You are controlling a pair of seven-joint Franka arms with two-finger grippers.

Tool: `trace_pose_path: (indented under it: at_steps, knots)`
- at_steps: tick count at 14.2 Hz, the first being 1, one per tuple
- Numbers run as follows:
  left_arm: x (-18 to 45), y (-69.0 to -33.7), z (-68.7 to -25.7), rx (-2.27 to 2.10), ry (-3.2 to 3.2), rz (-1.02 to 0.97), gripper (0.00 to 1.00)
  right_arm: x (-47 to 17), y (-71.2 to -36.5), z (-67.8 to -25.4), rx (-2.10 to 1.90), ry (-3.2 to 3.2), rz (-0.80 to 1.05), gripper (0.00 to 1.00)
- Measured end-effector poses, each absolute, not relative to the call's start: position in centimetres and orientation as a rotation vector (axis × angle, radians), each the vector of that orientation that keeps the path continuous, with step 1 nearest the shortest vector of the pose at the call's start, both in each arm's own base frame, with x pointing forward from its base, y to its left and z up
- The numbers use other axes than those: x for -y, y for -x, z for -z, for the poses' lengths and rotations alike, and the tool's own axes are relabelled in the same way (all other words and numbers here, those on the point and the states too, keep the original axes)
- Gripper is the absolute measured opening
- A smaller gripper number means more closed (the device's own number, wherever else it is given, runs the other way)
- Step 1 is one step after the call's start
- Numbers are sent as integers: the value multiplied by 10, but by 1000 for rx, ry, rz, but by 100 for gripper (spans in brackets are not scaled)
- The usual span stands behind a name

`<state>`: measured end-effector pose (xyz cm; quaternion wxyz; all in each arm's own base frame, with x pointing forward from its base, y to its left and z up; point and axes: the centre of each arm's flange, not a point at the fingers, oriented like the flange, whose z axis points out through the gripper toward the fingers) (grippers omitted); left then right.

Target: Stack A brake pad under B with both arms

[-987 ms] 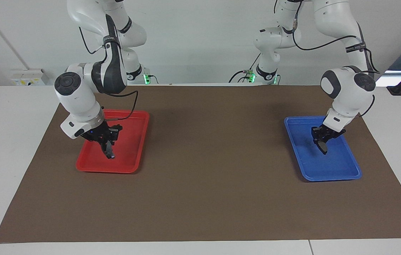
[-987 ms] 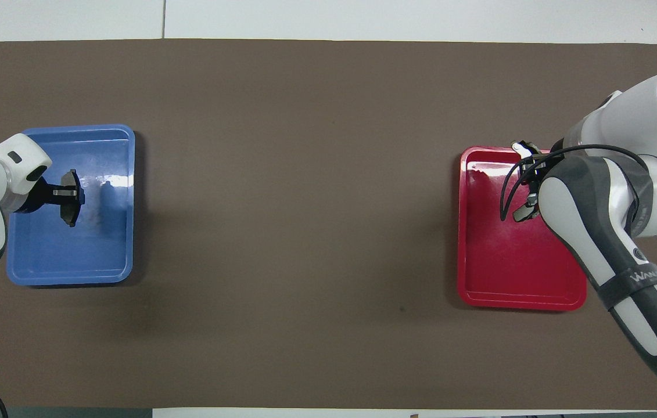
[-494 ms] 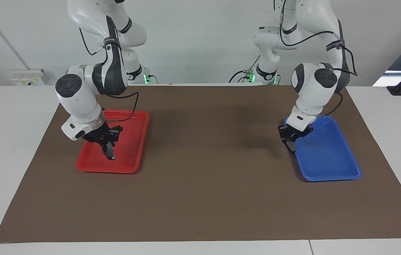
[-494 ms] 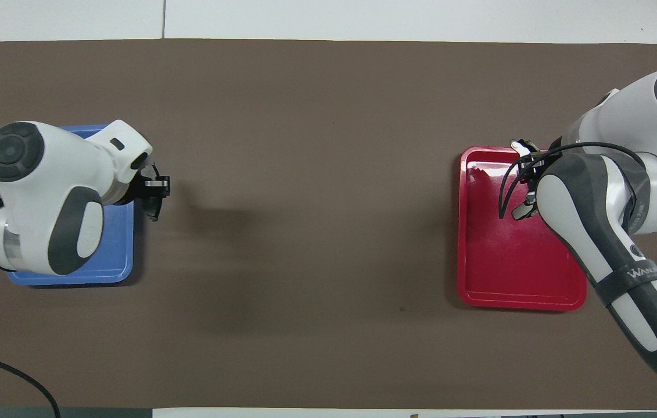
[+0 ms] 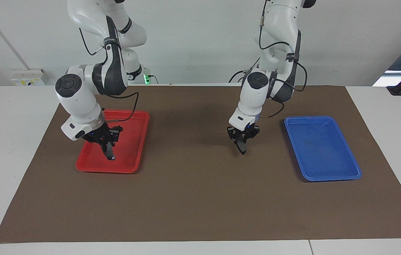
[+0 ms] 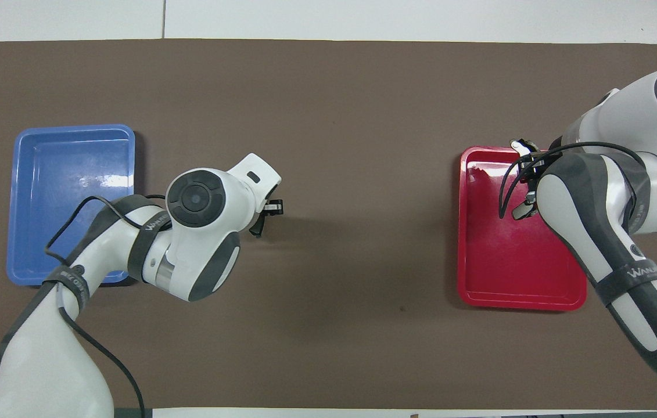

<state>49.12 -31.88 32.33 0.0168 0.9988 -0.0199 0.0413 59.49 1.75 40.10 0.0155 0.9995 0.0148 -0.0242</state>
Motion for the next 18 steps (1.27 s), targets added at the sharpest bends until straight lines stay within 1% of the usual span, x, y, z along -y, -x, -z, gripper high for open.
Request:
trace_pose_path:
  at_steps: [2,4,7,11,13,14,16,18]
  knots:
    - [344,-484,-308,61,-3094,-148,39,-18,-595,-401,-46,-3109,77,43]
    - [356,-484,-297,79,-3090,-161,39,-18,-595,-400,-46,-3109,77,43]
    - [363,-486,-300,90,-3077,-185,39,-18,-595,-400,-46,-3109,78,43]
    - [379,-480,-302,129,-3069,-194,39,-26,-595,-401,-57,-3120,75,43]
    - [378,-480,-300,128,-3071,-193,42,-38,-596,-405,-83,-3125,62,43]
    - [377,-481,-301,125,-3071,-195,50,-41,-597,-406,-89,-3127,57,43]
    - [374,-487,-306,110,-3069,-208,75,-47,-598,-408,-80,-3152,52,43]
    - [364,-493,-317,81,-3076,-203,96,-67,-601,-416,-86,-3189,30,43]
